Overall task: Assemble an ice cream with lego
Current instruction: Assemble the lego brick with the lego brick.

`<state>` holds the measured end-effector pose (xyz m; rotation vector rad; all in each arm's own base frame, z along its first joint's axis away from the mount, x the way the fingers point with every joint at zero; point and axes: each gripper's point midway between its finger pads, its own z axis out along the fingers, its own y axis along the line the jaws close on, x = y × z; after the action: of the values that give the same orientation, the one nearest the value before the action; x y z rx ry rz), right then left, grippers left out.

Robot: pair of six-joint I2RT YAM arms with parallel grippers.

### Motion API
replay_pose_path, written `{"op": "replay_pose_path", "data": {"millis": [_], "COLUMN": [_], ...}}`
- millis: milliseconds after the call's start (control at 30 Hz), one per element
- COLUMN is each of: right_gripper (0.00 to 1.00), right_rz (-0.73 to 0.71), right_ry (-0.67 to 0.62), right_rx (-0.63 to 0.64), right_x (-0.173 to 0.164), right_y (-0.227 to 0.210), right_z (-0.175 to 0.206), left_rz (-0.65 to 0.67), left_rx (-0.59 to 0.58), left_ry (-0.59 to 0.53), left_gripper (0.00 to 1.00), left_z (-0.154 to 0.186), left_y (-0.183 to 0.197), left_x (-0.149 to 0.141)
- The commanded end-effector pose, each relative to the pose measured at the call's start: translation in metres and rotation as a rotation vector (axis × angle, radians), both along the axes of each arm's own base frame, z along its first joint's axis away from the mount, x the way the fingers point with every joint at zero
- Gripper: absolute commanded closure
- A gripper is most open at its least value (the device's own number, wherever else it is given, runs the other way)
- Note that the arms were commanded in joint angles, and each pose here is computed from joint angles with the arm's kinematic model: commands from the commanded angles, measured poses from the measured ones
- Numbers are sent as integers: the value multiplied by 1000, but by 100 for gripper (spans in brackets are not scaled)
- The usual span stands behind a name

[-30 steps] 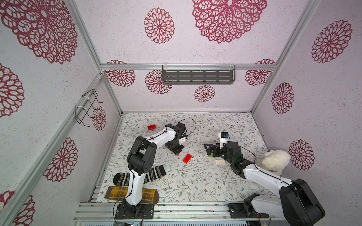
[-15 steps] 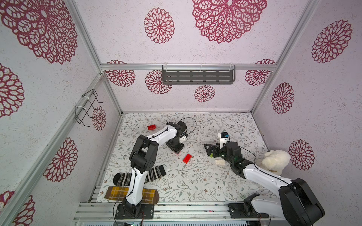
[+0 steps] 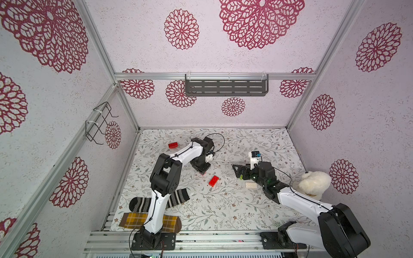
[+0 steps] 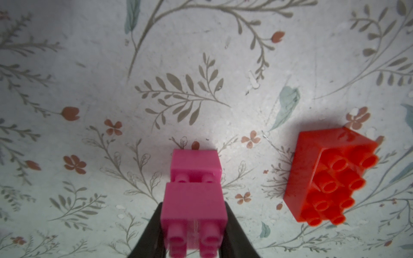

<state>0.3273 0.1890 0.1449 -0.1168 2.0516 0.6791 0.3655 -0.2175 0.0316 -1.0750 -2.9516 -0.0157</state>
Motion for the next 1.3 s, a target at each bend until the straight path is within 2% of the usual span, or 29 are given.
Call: {"op": "replay_pose_path", "data": {"millis": [0,467,1100,1267], "right_gripper": [1,1,1,1], "right_rz": [10,13,17,23], "right_ry": [-47,-41,-40,-33], "right_rx": [31,30,31,34], "right_x": [8,8,9,9], "right_y": [7,7,8,10], "right_z": [23,21,21,20], "left_rz": [-11,-15,-5,0], "left_rx": [1,-44,-25,-45], "left_ry": [35,2,96,105], "left_gripper": [100,100,100,94], "left_z": [-9,10,-23,-20], "left_y": [-3,-10,-7,-12], "left_x": [-3,1,-8,-2]}}
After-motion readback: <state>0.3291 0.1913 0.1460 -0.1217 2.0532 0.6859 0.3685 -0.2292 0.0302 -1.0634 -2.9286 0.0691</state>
